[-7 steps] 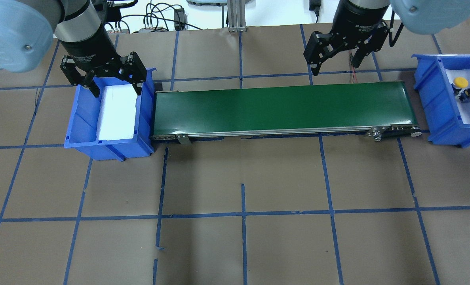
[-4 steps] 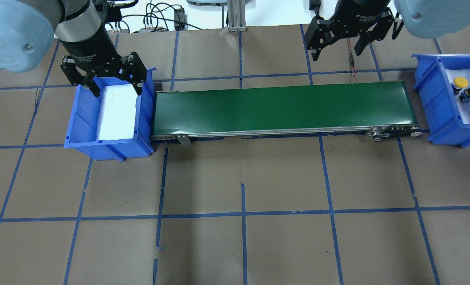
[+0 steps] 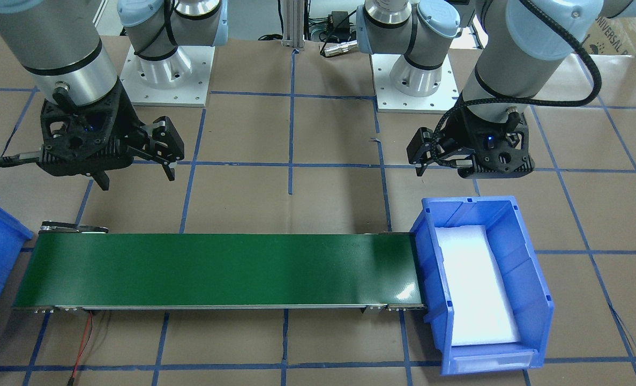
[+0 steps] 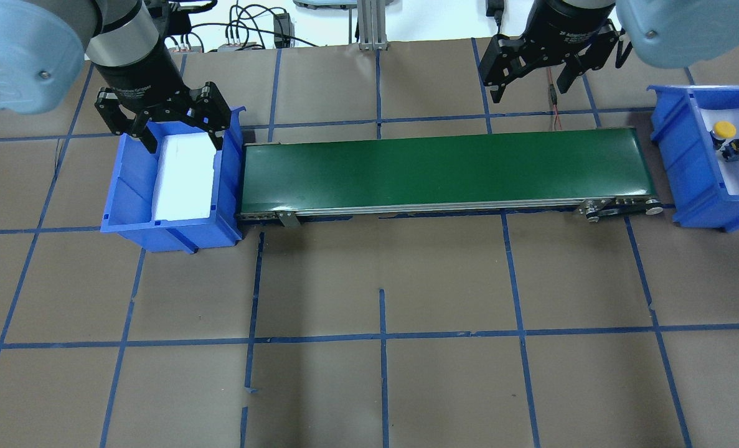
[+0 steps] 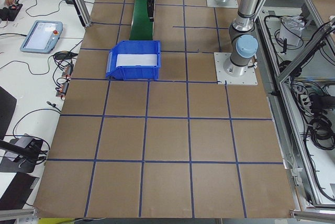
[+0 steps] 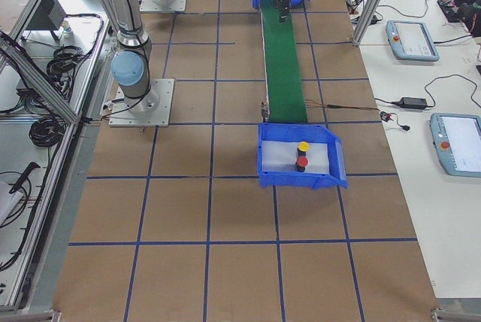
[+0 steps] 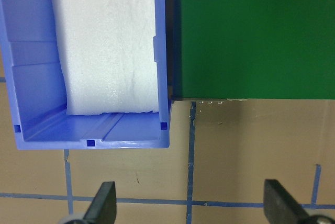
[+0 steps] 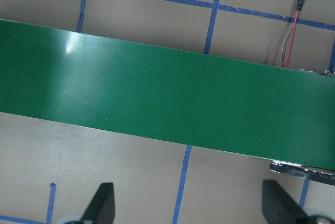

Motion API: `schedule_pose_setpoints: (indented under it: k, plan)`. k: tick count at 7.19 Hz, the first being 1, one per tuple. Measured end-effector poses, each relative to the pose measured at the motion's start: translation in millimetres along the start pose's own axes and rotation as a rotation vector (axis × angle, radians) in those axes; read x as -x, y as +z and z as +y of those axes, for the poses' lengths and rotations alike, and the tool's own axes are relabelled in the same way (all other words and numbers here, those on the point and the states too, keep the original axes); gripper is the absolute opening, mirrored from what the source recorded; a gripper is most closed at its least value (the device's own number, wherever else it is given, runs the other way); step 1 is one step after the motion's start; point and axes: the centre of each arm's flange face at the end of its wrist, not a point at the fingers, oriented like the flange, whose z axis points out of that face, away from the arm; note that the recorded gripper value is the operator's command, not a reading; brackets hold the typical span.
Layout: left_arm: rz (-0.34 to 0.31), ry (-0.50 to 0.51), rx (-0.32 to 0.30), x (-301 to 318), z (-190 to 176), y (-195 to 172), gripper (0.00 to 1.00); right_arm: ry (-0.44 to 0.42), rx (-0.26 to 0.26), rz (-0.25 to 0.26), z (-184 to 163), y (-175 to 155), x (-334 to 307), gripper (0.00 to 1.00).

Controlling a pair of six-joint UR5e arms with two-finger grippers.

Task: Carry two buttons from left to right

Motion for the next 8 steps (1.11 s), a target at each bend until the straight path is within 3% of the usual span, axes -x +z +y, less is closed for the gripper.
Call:
schedule_pose_setpoints:
  k: [8]
  plan:
    - [-0.002, 0.000, 0.000, 0.2, 0.6, 0.0, 1.00, -0.019, -0.003, -0.005, 1.0, 3.3, 2.2, 1.00]
